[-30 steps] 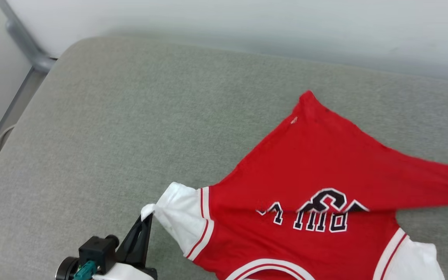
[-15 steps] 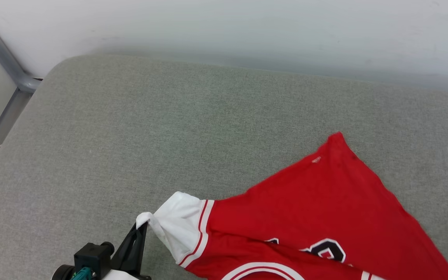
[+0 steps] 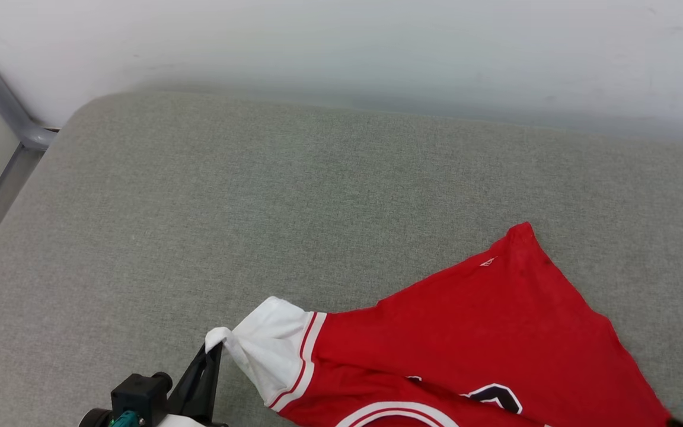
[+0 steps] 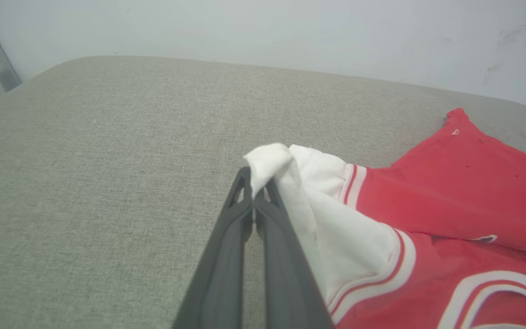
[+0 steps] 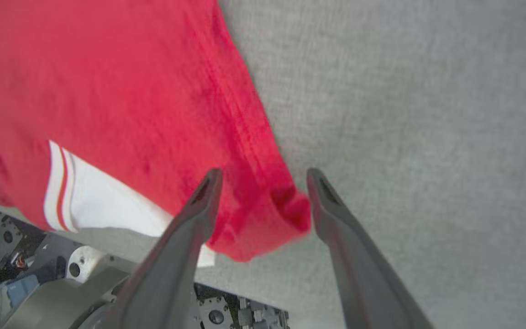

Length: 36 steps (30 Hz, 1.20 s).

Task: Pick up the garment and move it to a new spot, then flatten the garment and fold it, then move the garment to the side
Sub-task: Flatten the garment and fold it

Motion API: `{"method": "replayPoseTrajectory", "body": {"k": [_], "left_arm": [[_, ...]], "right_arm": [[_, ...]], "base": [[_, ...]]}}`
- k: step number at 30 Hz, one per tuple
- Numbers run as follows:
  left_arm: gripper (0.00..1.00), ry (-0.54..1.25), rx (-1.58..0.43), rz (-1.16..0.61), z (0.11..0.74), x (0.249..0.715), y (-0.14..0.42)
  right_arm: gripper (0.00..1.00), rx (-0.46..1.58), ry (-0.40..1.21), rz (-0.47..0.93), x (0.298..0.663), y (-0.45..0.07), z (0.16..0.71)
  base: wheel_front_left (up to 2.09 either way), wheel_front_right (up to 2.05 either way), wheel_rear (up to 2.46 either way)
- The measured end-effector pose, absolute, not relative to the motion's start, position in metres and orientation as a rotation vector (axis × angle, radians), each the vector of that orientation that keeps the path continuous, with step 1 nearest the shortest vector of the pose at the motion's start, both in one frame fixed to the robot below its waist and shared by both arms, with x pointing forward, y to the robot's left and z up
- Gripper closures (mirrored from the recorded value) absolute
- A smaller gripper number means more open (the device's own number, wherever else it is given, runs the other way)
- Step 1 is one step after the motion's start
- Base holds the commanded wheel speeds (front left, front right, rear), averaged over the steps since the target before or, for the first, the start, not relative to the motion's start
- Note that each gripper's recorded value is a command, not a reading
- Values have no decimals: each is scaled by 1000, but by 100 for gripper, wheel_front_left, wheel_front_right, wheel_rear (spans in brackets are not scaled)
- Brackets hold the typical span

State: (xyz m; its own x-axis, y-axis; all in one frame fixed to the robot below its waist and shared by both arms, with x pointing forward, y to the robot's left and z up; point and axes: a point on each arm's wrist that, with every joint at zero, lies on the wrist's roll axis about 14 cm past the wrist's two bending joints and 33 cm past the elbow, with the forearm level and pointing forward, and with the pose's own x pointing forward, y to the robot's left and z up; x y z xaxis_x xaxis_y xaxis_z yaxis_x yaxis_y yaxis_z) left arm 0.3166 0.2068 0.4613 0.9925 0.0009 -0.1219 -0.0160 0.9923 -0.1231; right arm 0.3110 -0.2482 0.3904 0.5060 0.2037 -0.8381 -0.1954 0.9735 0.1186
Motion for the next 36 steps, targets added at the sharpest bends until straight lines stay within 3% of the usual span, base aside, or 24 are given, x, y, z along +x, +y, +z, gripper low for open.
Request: {"method": "replayPoseTrajectory", "body": {"k": [7, 15, 20, 25, 29, 36], "left_arm": [[100, 108, -126, 11, 466, 314, 207], [100, 116, -135, 16, 463, 316, 204], [100, 118, -149, 24, 461, 321, 202], [100, 124, -157, 31, 457, 328, 201], [100, 134, -166, 38, 451, 334, 201], [100, 149, -174, 43, 443, 345, 199]], "right_arm": [[0, 29, 598, 234, 392, -241, 483], [0, -56, 419, 386, 447, -184, 544], [0, -137, 482, 488, 474, -147, 539], [0, -259, 685, 550, 490, -129, 501], [0, -338, 848, 555, 500, -127, 467], [0, -395, 993, 585, 513, -111, 420]], "base": [[0, 0, 0], [0, 0, 0], [0, 0, 0], [0, 0, 0], [0, 0, 0], [0, 0, 0]]}}
